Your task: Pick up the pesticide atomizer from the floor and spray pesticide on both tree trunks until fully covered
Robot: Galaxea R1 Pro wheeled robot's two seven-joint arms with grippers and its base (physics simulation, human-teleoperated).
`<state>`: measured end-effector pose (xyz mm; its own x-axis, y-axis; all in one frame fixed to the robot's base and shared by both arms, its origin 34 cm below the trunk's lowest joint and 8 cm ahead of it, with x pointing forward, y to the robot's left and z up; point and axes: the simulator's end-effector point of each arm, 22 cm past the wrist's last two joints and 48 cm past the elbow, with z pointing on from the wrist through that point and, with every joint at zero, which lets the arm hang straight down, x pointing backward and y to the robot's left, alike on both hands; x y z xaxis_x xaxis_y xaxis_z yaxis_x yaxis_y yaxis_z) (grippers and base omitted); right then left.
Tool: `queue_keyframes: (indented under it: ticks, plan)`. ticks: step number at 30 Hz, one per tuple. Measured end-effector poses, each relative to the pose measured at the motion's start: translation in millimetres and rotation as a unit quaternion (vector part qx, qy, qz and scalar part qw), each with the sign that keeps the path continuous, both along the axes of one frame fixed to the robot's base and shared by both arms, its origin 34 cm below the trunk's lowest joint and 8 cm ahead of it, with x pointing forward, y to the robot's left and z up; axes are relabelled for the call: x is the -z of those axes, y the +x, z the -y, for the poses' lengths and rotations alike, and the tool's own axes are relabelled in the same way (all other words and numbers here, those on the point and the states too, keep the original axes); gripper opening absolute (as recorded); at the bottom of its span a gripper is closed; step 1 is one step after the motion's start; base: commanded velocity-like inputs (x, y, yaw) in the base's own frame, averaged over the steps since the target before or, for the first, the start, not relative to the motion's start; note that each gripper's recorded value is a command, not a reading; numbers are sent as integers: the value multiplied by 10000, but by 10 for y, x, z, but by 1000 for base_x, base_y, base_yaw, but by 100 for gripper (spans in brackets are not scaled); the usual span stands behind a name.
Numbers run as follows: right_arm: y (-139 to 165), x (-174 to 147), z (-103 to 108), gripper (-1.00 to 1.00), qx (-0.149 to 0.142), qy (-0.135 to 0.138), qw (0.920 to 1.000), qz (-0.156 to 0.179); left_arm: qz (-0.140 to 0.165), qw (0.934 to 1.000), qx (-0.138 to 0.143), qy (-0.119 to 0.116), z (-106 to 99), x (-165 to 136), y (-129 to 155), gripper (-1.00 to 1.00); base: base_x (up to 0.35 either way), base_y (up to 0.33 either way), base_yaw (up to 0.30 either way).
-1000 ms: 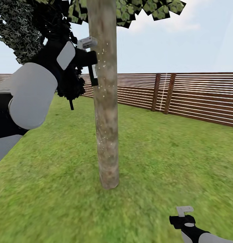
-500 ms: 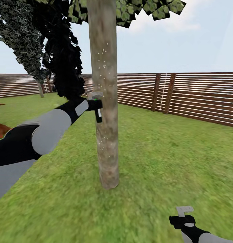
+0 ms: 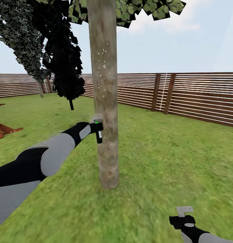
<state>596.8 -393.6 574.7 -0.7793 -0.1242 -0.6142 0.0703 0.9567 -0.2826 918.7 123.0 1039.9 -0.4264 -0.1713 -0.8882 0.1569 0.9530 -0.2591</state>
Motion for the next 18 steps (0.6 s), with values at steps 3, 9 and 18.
queue_keyframes:
  ticks: [3,9,18]
  plan:
    - [-2,1,-4,100,-2,2,10000,-1,-169,9998,-42,-16,-11,445,-103,-100,0,0,0]
    - [-3,1,-5,100,-6,0,10000,-2,-222,9997,105,-96,296,772,-254,-100,0,0,0]
    - [-1,-2,-5,100,-8,-2,10000,2,343,9993,41,-132,93,-144,-46,-100,0,0,0]
